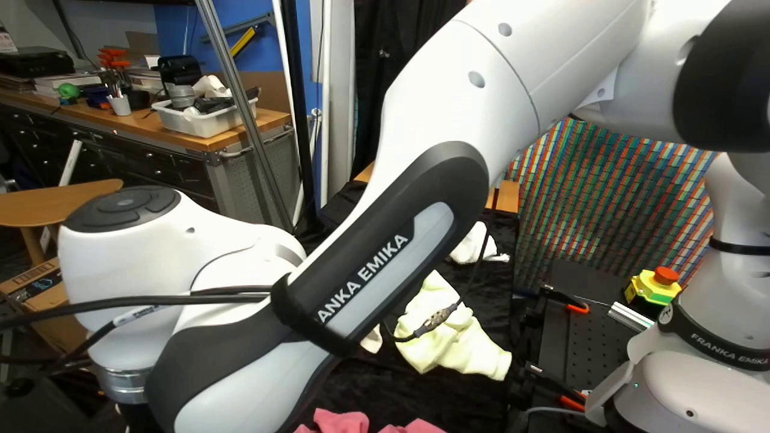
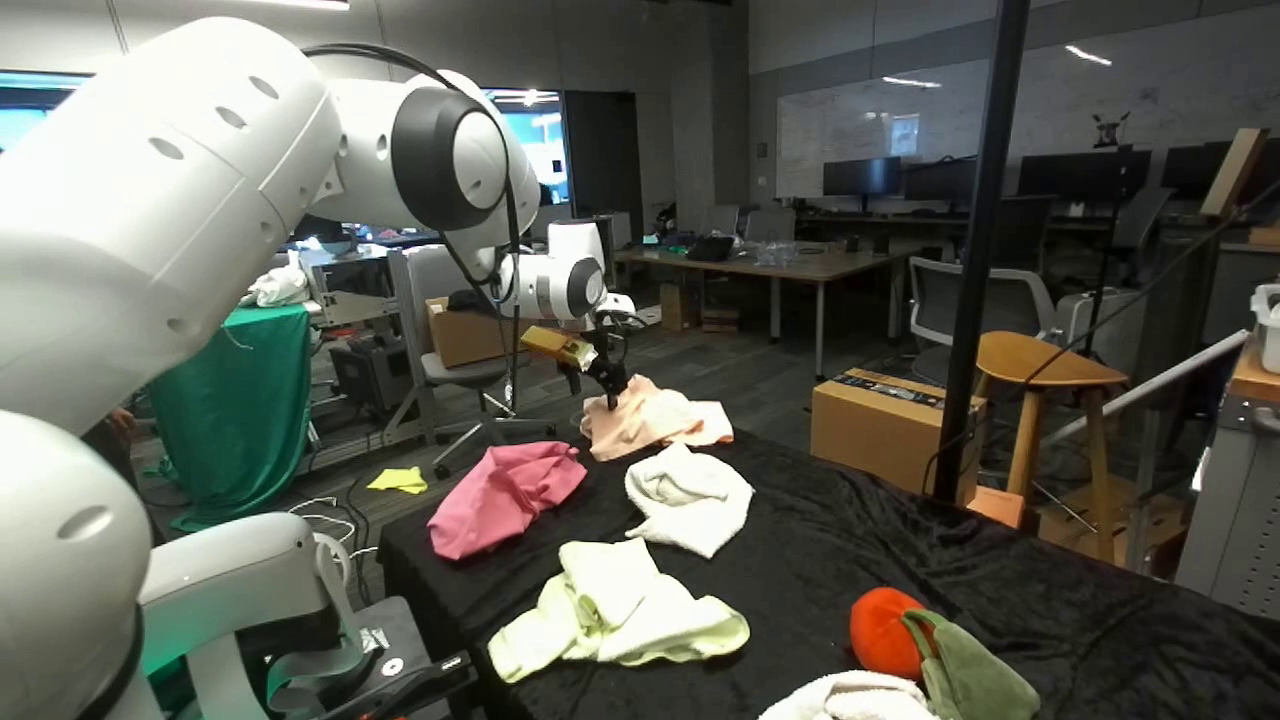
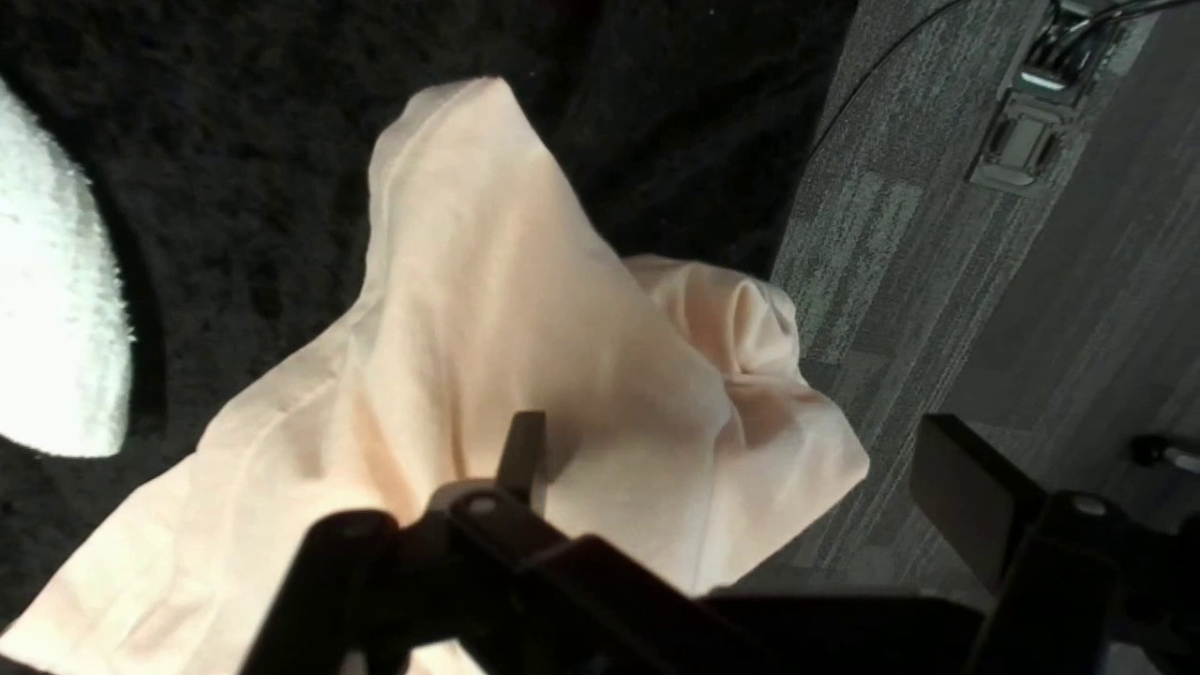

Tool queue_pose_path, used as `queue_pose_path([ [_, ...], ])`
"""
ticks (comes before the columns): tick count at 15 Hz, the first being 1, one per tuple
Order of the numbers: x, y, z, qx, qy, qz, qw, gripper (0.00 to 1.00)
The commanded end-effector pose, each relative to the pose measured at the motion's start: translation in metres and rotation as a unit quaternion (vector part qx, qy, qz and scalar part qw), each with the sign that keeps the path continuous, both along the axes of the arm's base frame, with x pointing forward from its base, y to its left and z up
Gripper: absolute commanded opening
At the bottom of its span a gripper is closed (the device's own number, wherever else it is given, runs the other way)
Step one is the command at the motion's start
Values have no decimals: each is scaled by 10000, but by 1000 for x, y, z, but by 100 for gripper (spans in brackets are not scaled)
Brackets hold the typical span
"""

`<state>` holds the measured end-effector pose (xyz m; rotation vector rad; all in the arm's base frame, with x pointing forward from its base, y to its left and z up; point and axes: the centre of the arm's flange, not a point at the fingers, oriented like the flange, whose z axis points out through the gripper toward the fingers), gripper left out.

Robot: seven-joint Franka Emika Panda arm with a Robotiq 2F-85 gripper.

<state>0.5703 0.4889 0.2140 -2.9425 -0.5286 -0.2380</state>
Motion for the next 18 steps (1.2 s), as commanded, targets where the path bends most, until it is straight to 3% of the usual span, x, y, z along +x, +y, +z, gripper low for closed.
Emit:
queue_pose_path([
  [1,5,5,-14,196,-90,-140,9997,100],
  [11,17,1,-25,361,-548,-401,9970,100],
  [17,25,-5,-34,177,-747,-500,9958,100],
  [18,26,-5,-36,147,-764,-511,9957,90],
])
